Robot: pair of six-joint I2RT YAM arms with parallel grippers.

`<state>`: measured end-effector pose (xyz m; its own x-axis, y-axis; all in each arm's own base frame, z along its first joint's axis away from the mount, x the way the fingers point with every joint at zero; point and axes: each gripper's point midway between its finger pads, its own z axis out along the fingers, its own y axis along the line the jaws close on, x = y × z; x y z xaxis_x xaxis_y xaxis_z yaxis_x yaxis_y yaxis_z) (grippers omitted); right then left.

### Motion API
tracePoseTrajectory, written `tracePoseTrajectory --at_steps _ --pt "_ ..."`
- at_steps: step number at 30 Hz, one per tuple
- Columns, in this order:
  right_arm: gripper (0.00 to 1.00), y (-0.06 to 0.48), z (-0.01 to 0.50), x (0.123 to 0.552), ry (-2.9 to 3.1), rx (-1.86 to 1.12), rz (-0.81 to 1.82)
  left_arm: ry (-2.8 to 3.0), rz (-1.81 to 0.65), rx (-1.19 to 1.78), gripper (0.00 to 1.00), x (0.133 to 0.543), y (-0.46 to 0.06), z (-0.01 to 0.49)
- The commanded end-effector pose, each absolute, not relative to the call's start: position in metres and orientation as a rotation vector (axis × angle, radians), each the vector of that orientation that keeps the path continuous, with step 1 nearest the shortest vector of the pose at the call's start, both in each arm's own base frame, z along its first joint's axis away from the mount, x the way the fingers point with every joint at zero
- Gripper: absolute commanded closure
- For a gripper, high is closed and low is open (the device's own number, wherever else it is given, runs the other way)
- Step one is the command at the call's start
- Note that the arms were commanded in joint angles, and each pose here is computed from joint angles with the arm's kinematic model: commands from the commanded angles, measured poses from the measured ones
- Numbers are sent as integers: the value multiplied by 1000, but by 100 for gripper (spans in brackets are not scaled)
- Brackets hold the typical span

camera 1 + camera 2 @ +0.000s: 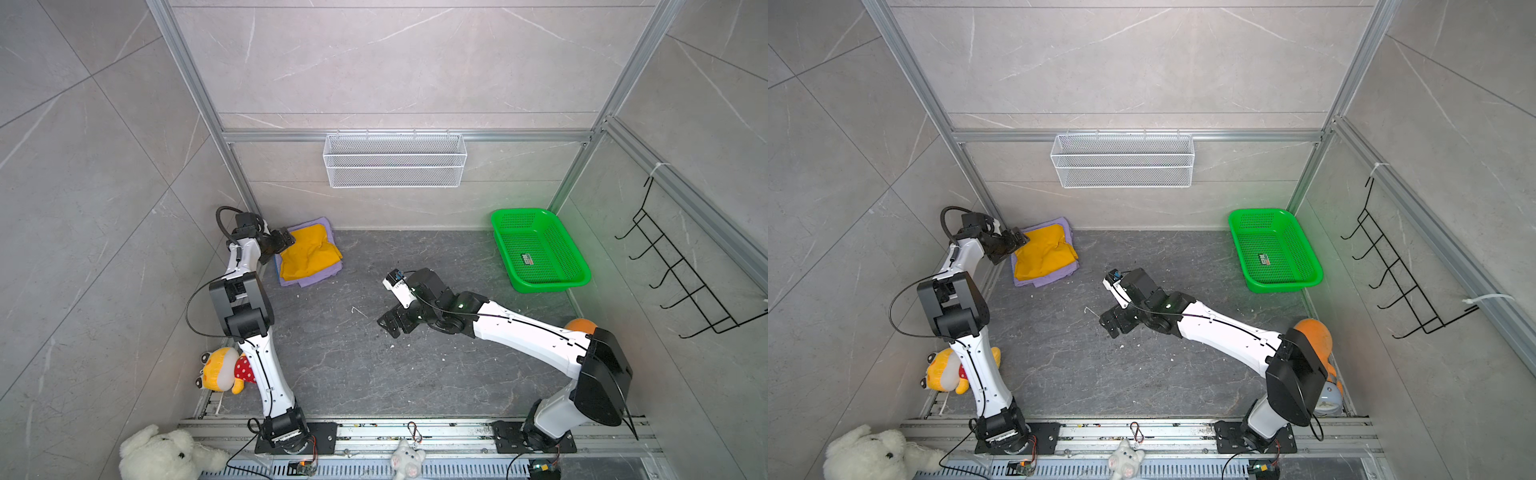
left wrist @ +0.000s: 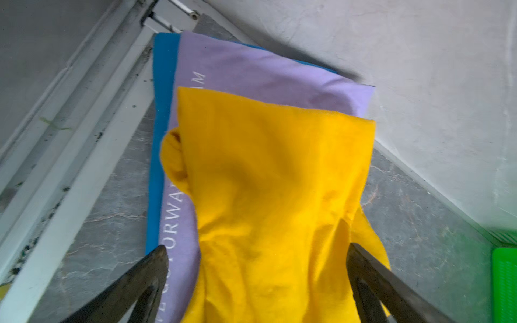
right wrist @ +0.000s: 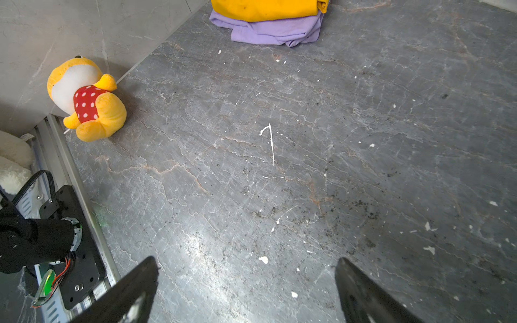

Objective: Fold and stack t-shirts
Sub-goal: Smooth out the T-shirt at the top-center of the table.

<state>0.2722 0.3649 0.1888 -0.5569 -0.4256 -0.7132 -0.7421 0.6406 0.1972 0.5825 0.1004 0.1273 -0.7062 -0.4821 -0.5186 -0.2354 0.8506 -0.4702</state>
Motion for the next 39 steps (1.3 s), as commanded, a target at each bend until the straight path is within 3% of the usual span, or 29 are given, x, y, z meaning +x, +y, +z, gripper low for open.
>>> tracePoseTrajectory --at_steps 1,13,21,25,39 --pt "1 360 194 270 2222 -882 649 2271 -609 -393 0 590 67 171" --pt "1 353 184 266 2247 -872 643 2332 -750 -428 0 621 50 108" --pt "1 350 185 266 2243 -861 624 2173 -911 -276 0 606 12 188" --pt "1 352 186 267 2243 -864 635 2156 -923 -220 0 585 -13 200" --pt "1 348 187 264 2239 -859 635 2245 -1122 -140 0 581 -78 131"
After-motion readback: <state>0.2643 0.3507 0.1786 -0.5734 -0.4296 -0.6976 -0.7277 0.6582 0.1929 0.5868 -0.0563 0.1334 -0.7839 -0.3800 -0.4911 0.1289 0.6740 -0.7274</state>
